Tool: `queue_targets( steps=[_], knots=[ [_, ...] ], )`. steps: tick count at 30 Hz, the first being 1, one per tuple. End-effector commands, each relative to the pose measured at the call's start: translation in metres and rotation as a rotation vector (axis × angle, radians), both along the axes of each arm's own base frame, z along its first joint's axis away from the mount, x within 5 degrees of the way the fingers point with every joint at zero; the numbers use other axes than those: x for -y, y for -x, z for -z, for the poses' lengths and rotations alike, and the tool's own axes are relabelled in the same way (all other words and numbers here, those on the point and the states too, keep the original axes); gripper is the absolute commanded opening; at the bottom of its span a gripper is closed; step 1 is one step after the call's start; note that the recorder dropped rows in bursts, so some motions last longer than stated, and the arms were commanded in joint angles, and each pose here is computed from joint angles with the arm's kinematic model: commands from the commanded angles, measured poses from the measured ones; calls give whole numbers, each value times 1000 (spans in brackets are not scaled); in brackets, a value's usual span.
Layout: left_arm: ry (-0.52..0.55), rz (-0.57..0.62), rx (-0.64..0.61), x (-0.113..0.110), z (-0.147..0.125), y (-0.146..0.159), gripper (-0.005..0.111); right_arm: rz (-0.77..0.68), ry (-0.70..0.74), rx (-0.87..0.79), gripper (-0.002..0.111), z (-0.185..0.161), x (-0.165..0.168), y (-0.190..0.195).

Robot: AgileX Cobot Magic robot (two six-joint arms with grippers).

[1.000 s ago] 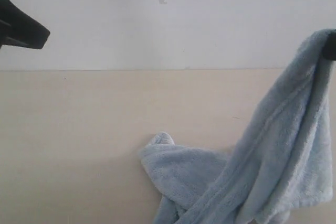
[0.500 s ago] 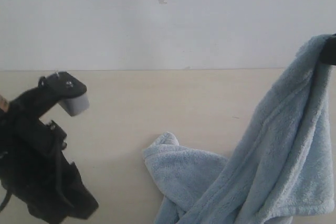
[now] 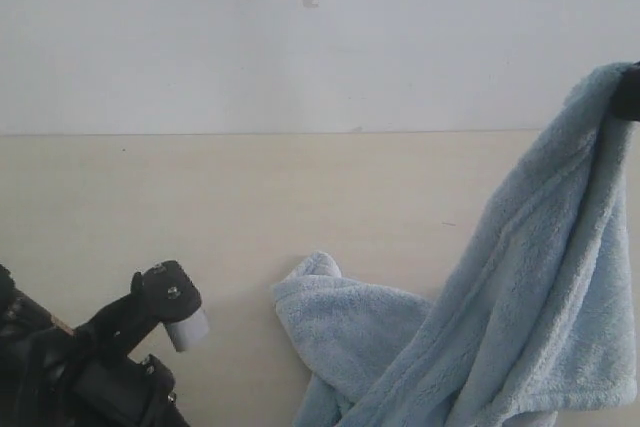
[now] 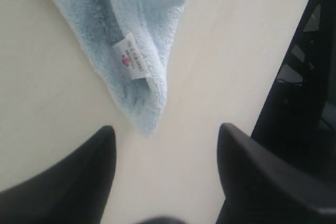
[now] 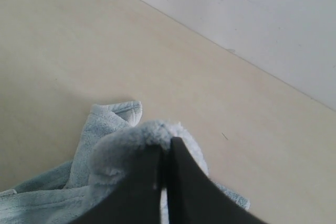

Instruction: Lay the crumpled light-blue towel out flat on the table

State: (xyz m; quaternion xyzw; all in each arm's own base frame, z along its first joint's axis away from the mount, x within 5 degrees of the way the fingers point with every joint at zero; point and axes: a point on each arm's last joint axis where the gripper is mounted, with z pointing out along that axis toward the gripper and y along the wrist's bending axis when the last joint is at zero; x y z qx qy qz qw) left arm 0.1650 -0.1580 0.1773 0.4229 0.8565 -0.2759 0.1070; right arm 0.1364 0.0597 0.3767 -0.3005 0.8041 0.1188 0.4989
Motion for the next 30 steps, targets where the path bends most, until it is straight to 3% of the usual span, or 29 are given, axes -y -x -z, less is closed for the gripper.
queue_targets(
  steps=[1,11,22,30],
  knots=[
    [-30,93,82,16,10,7,55,11,-9,24,0,-3,1,-1],
    [-117,105,237,31,35,14,55,13,-10,27,0,-3,1,-1],
    [-201,92,204,32,64,9,55,14,-11,28,0,-3,1,-1],
    [-209,72,219,32,67,5,55,14,-11,28,0,-3,1,-1]
  ],
)
